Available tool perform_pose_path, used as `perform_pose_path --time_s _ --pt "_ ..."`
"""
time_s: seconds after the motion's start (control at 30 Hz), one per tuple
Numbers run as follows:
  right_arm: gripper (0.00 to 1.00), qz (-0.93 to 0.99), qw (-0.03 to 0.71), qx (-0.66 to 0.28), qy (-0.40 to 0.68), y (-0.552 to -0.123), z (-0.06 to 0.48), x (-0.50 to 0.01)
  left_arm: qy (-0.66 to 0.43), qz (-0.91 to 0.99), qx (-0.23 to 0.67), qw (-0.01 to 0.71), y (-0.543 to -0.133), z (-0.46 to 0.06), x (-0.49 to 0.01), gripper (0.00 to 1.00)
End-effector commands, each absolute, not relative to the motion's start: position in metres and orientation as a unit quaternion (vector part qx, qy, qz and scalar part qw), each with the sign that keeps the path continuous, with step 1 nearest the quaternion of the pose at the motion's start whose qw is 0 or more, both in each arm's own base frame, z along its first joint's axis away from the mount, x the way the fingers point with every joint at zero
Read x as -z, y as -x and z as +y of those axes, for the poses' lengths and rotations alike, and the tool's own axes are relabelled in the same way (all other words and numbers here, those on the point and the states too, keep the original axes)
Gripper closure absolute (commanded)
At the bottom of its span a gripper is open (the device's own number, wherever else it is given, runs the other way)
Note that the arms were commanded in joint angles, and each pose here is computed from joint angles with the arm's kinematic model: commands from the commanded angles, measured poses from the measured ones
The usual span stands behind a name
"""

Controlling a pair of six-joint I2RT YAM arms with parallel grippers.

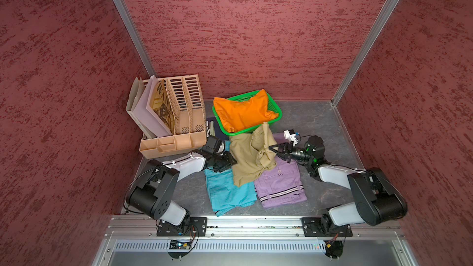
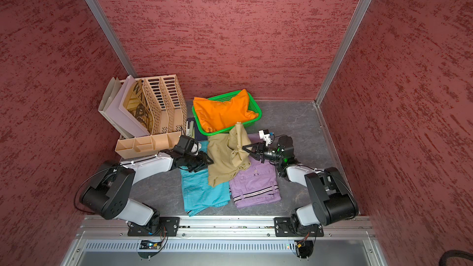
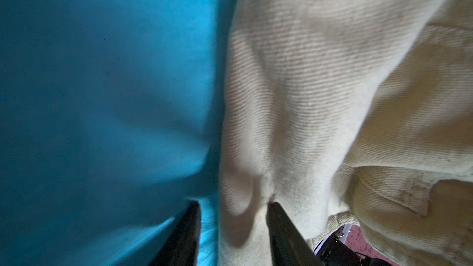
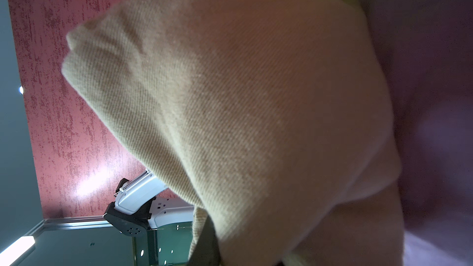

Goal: Put the folded long pants in the basket
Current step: Pick up the long pant at the center of the board.

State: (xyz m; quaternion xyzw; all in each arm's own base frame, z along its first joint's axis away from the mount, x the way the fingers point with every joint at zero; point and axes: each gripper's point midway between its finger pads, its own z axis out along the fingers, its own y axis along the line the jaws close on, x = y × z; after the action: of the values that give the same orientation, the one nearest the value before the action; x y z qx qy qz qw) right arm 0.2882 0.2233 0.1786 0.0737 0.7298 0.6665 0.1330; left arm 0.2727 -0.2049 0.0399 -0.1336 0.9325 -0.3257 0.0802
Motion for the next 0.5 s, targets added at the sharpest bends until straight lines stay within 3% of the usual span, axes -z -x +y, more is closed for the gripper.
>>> perform_pose_path --time_s 0.0,0.2,0.3,0.47 --pt "1.00 0.720 0.152 -0.675 -0.052 -0.287 0.221 -0.187 0.120 0.927 0.344 0.091 -0.281 -0.215 -0.046 0.67" --pt "1.00 0.719 0.152 -0.676 -0.051 -0.287 0.221 -0.189 0.121 0.925 0.345 0.102 -0.281 -0.213 -0.050 0.81" --pt "1.00 0.717 0.153 -0.679 -0.051 -0.288 0.221 -0.191 0.114 0.926 0.345 0.105 -0.281 -0.213 -0.055 0.99" --pt "1.00 0.701 0.151 -0.694 -0.055 -0.288 0.221 -0.205 0.104 0.921 0.361 0.107 -0.275 -0.216 -0.073 1.00"
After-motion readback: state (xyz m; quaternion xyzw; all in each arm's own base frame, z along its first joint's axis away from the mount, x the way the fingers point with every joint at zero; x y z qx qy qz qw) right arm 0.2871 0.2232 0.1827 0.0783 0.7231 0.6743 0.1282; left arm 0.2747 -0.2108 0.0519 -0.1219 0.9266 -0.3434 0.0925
